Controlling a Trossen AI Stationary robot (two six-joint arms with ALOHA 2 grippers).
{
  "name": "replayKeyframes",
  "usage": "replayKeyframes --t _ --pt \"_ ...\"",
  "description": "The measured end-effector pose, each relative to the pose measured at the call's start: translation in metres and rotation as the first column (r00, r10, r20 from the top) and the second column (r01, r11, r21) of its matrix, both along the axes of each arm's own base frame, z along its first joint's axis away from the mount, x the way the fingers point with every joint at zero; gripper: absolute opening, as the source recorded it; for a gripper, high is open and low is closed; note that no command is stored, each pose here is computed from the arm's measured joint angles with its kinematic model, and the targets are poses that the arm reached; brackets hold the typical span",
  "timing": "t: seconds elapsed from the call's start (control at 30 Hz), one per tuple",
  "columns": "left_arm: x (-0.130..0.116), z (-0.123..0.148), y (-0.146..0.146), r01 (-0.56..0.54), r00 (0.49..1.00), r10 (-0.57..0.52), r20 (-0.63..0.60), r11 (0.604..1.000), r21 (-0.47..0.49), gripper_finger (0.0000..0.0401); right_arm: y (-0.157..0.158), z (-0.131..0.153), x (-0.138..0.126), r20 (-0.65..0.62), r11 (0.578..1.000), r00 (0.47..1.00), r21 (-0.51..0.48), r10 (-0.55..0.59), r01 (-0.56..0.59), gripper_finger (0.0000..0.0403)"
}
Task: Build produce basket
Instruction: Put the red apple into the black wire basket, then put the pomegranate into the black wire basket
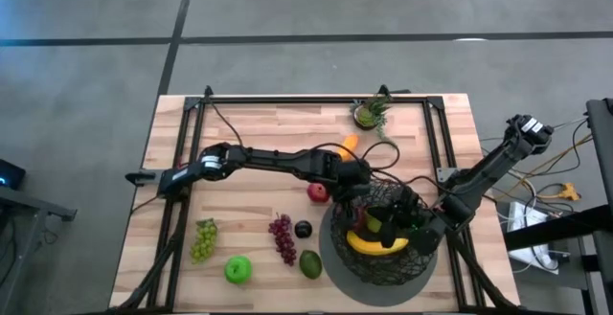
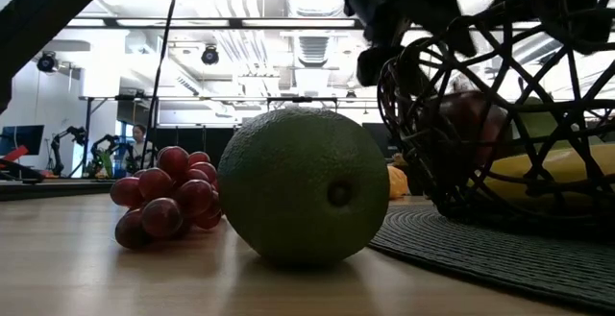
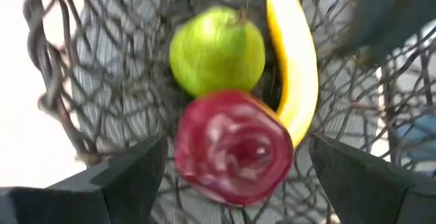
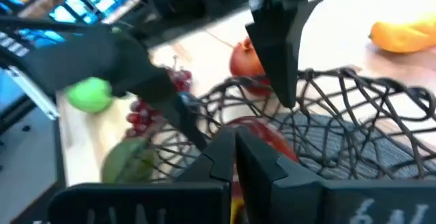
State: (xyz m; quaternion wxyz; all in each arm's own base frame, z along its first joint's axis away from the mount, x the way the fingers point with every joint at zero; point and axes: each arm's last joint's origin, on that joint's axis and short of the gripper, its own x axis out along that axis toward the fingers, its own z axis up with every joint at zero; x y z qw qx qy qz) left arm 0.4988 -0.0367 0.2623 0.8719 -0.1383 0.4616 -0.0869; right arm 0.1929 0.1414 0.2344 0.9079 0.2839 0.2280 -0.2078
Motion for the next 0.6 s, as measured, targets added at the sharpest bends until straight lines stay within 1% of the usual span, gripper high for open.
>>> replayKeyframes --t 0.17,0.3,0.37,0.43,0.5,0.6 --pt "0.004 0.005 -0.001 0.016 0.997 -0.016 0.071 1.0 0.007 0.0338 0.0 -0.014 0.002 -0.056 1.0 0.998 0.008 0.002 -0.002 0.0008" --pt "-0.001 0.015 0.0 0.008 0.998 -0.008 0.07 1.0 0.007 0.0338 0.001 -0.014 0.0 -0.063 1.0 0.998 0.013 0.011 -0.01 0.0008" --pt "-0.008 0.026 0.002 -0.044 0.997 0.042 0.071 0.999 0.029 0.0338 0.002 -0.01 -0.003 -0.053 1.0 0.998 0.021 0.024 -0.023 0.0008" --pt "-0.018 0.045 0.004 -0.11 0.991 0.104 0.085 0.991 0.071 0.0338 0.002 -0.004 -0.005 -0.034 0.999 0.999 0.037 0.033 -0.031 0.0008" --pt "-0.031 0.066 0.005 -0.185 0.979 0.171 0.114 0.975 0.125 0.0338 0.001 0.0 -0.007 -0.024 0.998 0.999 0.042 0.044 -0.043 0.0008" --pt "-0.059 0.099 0.002 -0.279 0.957 0.254 0.14 0.938 0.205 0.0338 0.0 0.009 -0.008 -0.011 0.995 0.997 0.05 0.082 -0.081 0.0008"
